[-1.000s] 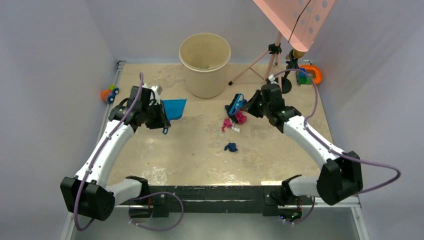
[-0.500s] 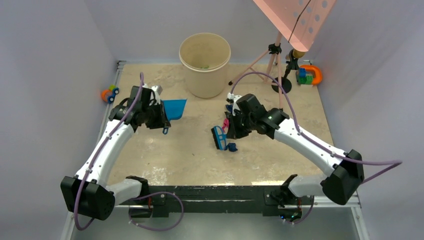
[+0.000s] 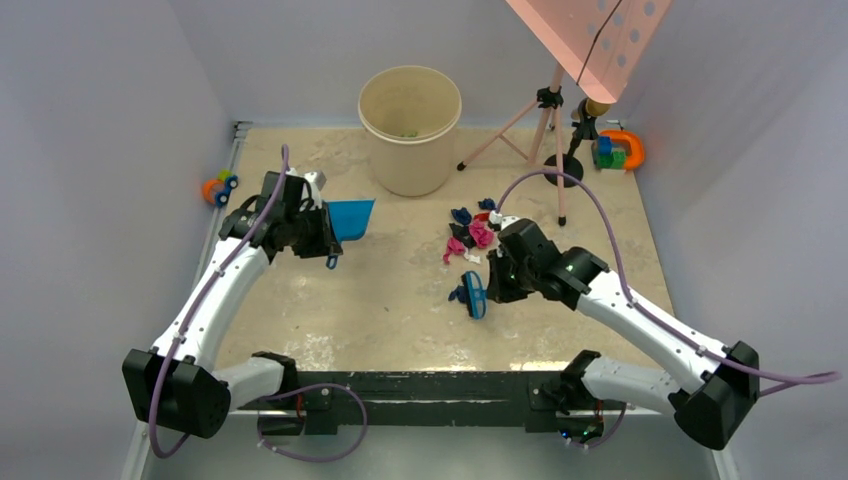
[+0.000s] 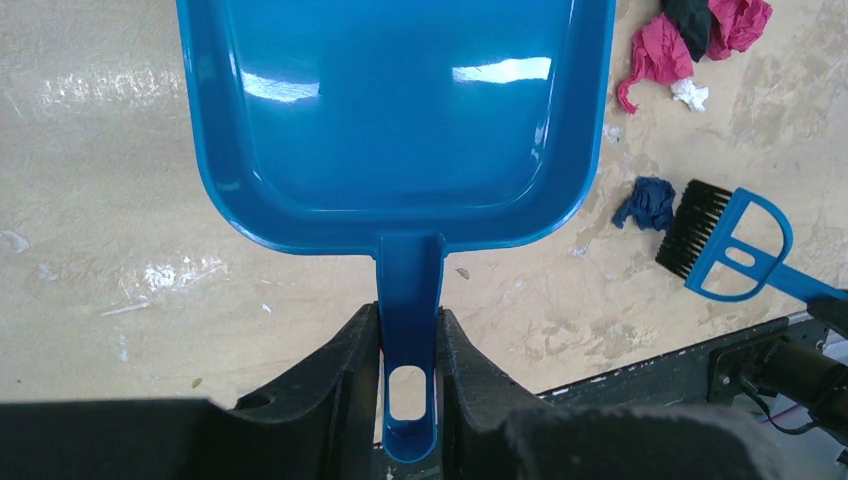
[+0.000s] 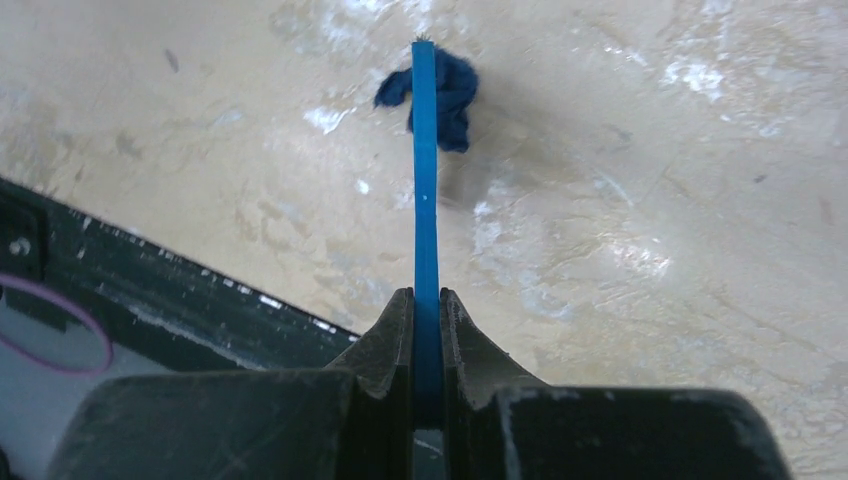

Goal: Sweep away the paper scraps from the table

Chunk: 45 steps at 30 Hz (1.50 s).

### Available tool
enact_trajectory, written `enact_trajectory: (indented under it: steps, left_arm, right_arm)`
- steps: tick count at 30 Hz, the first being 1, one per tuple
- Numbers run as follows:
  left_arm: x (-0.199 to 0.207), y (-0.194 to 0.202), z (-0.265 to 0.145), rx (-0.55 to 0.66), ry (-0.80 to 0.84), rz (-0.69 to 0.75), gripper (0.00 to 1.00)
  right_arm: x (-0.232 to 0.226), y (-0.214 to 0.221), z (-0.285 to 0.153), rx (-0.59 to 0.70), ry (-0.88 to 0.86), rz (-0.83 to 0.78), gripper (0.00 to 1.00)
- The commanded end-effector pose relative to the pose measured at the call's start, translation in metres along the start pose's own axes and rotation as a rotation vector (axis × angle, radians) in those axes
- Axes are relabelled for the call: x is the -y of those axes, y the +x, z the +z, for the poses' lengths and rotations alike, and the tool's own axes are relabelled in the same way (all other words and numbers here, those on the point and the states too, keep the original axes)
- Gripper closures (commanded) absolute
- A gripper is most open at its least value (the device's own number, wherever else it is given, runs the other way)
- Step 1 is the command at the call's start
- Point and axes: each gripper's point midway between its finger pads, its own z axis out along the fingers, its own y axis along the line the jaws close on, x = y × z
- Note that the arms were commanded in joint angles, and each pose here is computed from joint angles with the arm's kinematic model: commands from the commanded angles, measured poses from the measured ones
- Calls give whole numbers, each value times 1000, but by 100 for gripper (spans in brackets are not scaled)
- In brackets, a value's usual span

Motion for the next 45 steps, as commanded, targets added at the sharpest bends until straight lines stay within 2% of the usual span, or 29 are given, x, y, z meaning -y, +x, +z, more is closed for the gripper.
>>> enact_trajectory:
  steps: [1, 5, 8, 15, 19, 22, 25, 31, 36, 39, 45]
  left_arm:
    - [4, -11, -4, 44, 13, 36, 100]
    - [3, -10, -3, 38, 12, 35, 100]
    - [4, -9, -3, 36, 14, 39, 100]
    - [11, 0, 0, 25, 11, 104, 100]
    - [12, 14, 2, 3, -109, 198, 100]
    - [25, 29, 2, -14, -112, 261, 100]
    - [34, 43, 6, -32, -116, 308, 100]
    - [56, 80, 22, -99, -107, 358, 100]
    - [72, 107, 44, -134, -95, 399, 100]
    - [83, 119, 58, -148, -91, 448, 100]
    - [90, 130, 80, -159, -71, 496, 100]
  right_arm:
    - [18, -28, 16, 118, 139, 73, 100]
    - [25, -55, 38, 179, 227, 96, 100]
    - [22, -82, 38, 239, 247, 117, 100]
    - [32, -138, -26, 397, 349, 108, 100]
    - [36, -163, -52, 411, 331, 73, 100]
    - [57, -176, -61, 421, 410, 65, 100]
    - [64, -181, -47, 369, 412, -74, 100]
    - [85, -210, -24, 406, 503, -325, 100]
    - [105, -221, 15, 205, 613, -517, 100]
    - [117, -233, 26, 133, 697, -583, 100]
    - [117, -236, 62, 52, 648, -720, 100]
